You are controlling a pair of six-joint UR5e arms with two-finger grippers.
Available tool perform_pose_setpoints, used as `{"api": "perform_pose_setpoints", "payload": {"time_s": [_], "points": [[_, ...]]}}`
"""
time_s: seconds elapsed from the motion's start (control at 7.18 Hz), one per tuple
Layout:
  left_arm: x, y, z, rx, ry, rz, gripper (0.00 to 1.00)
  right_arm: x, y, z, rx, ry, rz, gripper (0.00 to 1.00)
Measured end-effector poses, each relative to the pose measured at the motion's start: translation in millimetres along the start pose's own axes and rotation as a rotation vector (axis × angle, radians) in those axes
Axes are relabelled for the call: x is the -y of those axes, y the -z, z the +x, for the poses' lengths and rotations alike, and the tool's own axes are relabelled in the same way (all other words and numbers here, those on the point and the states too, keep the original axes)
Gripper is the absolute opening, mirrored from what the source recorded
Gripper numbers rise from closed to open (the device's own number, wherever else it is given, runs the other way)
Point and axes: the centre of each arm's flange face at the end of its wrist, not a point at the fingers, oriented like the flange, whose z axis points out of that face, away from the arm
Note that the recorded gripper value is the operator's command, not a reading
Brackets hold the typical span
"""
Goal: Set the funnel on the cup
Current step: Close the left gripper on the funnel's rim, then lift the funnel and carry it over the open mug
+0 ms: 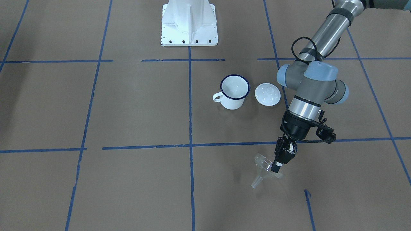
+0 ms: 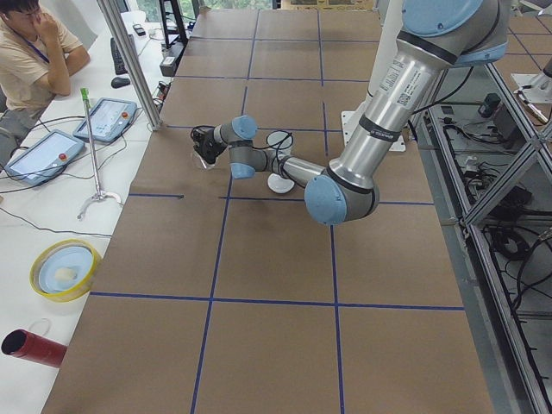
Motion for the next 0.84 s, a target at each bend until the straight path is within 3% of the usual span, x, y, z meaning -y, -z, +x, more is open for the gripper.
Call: {"api": "perform_pose_setpoints", "payload": {"time_s": [0.28,0.84], "points": [[-43.0,37.7,45.2,0.078,-0.043,-0.001,0.0,0.0,0.0,0.0,0.0,0.0,0.0,1.0],[-132.9,136.1,99.3,0.368,-0.17,0.047,0.0,0.0,0.0,0.0,0.0,0.0,0.0,1.0]]}}
